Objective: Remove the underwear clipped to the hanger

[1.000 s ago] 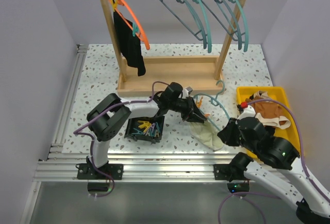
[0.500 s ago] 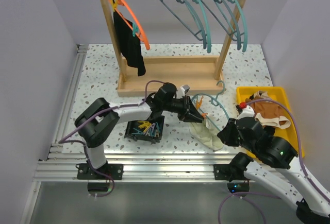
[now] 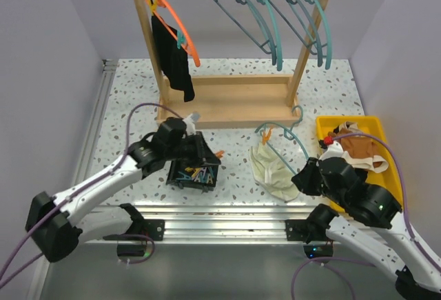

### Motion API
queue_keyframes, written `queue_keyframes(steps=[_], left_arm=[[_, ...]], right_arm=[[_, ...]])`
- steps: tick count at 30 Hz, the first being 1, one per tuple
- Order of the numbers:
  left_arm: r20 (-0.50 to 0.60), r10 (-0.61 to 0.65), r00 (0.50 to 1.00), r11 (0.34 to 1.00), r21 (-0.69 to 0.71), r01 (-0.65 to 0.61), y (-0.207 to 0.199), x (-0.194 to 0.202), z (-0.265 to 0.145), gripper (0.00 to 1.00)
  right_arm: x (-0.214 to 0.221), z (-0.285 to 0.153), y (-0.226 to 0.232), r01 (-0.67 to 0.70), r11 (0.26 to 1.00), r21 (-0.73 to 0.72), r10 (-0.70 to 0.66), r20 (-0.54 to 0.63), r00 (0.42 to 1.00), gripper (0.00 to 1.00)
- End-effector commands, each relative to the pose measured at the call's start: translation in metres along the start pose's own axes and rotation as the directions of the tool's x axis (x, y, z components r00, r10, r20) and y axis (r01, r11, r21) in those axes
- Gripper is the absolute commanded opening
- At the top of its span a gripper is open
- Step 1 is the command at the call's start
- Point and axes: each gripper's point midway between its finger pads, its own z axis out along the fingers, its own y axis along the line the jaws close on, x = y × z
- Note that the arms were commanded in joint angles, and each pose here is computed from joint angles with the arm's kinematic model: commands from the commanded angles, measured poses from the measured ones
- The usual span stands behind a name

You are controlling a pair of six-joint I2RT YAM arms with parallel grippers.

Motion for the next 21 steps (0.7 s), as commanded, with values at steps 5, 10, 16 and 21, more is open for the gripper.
queue_keyframes(steps=[5, 10, 16, 21], left_arm=[[0.08, 0.027, 0.996, 0.929, -0.37, 0.005, 0.119, 0.009, -0.052, 0.0], [0.008, 0.016, 1.0, 0.936, -0.353, -0.012, 0.121, 0.02, -0.046, 0.0], [-0.066, 0.076, 0.995, 0.93, -0.354, -0.094, 0.121, 0.019, -0.039, 0.09], [-0.032, 0.119, 0.992, 0.929, -0.35, -0.122, 0.098, -0.004, -0.043, 0.8]], right_arm=[[-0.024, -0.012, 0.016, 0.015, 0.999, -0.052, -0.011, 0.065, 0.998, 0.0], [-0.027, -0.014, 0.018, 0.025, 0.998, -0.053, -0.022, 0.065, 0.998, 0.0], [-0.026, -0.013, 0.025, 0.044, 0.996, -0.08, -0.04, 0.051, 0.998, 0.0], [-0.027, -0.012, 0.029, 0.067, 0.994, -0.086, -0.064, 0.04, 0.997, 0.0]])
